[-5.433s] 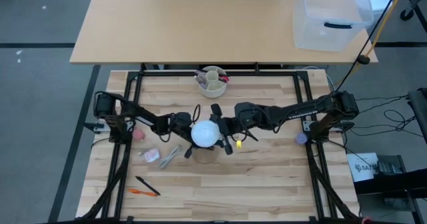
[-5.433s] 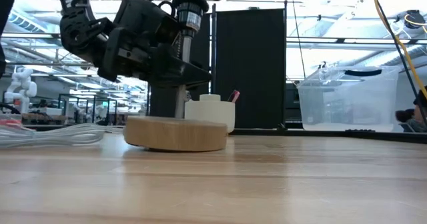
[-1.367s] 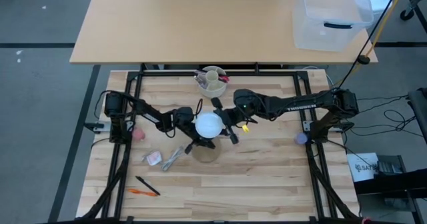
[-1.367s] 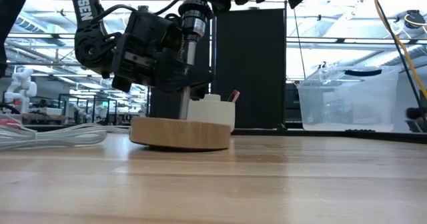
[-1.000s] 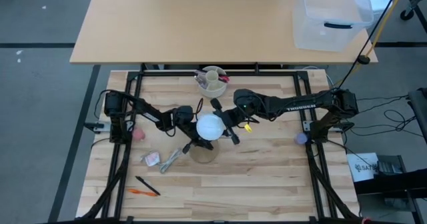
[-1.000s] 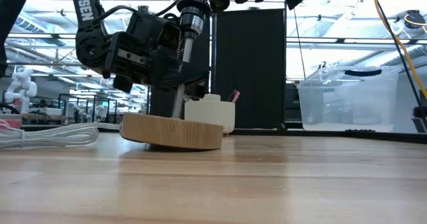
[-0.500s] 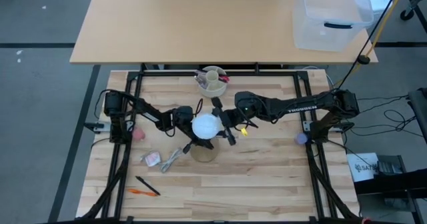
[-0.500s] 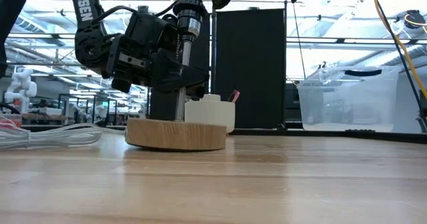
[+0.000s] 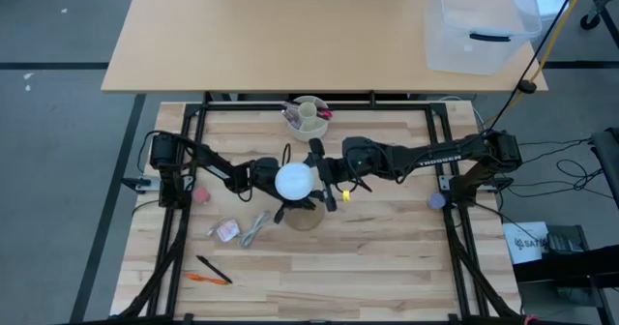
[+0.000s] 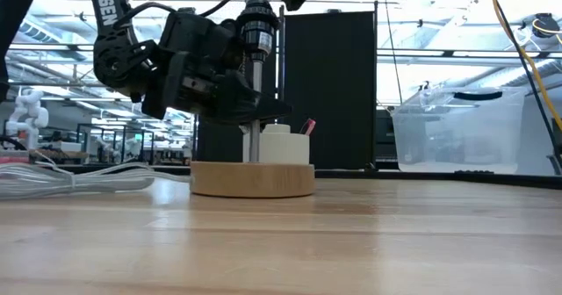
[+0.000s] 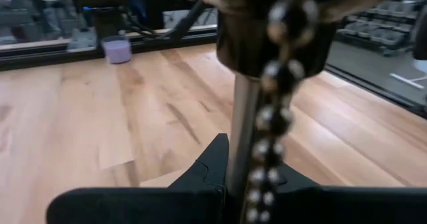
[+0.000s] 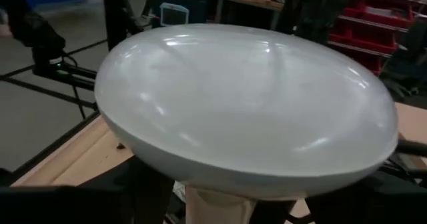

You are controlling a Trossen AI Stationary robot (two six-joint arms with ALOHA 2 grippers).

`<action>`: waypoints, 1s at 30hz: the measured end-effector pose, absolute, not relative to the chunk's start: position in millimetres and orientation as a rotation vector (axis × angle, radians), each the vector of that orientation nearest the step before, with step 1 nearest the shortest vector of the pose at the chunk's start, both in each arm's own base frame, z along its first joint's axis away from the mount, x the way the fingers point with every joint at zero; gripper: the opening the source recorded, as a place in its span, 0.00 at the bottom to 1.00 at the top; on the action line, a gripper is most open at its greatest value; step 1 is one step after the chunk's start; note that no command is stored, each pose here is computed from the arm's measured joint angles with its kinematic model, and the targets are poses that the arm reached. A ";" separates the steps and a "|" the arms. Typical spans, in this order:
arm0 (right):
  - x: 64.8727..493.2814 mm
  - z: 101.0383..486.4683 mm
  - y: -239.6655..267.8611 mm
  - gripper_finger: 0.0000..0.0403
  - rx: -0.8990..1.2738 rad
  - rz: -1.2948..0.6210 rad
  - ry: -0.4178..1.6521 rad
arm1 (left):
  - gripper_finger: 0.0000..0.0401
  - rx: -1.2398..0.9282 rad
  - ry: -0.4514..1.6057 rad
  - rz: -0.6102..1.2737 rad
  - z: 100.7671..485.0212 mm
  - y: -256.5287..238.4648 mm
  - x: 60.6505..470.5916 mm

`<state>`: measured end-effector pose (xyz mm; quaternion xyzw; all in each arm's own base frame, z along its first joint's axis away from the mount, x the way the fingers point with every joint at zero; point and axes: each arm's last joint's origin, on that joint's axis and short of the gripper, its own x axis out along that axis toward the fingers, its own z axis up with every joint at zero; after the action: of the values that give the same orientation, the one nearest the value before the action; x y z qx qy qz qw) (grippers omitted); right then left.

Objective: Screw lightbulb
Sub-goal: Remove the lightbulb from the wooden lamp

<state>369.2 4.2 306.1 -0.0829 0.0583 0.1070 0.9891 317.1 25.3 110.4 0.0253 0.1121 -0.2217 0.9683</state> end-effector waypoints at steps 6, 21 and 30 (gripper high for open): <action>370.7 305.5 10.4 0.68 -0.171 0.150 0.114 | 0.06 0.054 0.227 -0.357 111.2 27.7 318.4; 371.6 304.4 12.7 0.67 -0.188 -0.044 0.130 | 0.06 0.026 0.238 -0.235 111.7 32.0 319.8; 372.1 305.8 14.8 0.65 -0.248 -0.043 0.108 | 0.06 0.029 0.240 -0.248 111.6 31.7 319.9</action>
<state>372.1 14.8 305.8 -0.1234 0.0536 -0.0215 0.9907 319.9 31.7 111.6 0.0144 0.1192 -0.1236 0.9850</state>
